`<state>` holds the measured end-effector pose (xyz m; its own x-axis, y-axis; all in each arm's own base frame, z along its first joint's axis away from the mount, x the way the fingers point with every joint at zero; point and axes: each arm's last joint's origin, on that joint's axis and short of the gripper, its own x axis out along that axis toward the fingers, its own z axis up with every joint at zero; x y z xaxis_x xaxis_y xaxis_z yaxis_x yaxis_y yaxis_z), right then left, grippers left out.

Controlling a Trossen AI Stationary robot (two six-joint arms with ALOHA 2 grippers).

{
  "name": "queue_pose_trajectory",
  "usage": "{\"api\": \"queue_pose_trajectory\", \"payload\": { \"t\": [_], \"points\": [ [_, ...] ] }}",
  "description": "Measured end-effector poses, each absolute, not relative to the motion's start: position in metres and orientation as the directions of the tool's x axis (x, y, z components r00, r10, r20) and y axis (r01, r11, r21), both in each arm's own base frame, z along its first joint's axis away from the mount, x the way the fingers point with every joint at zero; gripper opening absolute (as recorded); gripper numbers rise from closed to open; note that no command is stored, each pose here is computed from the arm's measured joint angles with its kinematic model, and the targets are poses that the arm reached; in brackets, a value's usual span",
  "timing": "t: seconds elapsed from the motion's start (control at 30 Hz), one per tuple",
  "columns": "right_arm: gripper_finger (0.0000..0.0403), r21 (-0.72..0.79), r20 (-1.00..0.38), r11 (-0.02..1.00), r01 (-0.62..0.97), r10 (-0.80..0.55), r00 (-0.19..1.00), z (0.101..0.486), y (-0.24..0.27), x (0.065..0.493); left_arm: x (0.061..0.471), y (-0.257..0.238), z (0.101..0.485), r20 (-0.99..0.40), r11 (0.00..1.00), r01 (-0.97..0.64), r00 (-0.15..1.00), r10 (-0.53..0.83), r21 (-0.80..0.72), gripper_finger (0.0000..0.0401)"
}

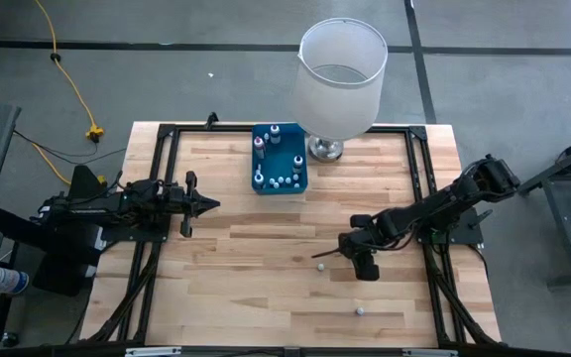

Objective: Pick & Place food coloring
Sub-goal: Put the right small blue food coloring bottle into the blue bin

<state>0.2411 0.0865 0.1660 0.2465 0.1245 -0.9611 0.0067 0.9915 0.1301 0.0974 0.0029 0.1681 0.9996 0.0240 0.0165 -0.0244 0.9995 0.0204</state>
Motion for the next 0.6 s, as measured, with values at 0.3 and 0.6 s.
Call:
{"api": "queue_pose_trajectory", "payload": {
  "t": [0.3,0.6],
  "points": [
    [0.0128,0.135,-0.961,0.990,0.030,0.124,0.246,0.1660,0.0865,0.2411,0.0974,0.0029,0.1681,0.017,0.999,-0.024,1.000,0.024,0.021,0.0000],
    [0.0093,0.135,-0.961,0.990,0.030,0.124,0.246,0.1660,0.0865,0.2410,0.0974,0.0029,0.1681,0.017,0.999,-0.024,1.000,0.024,0.020,0.0000]
  ]
}}
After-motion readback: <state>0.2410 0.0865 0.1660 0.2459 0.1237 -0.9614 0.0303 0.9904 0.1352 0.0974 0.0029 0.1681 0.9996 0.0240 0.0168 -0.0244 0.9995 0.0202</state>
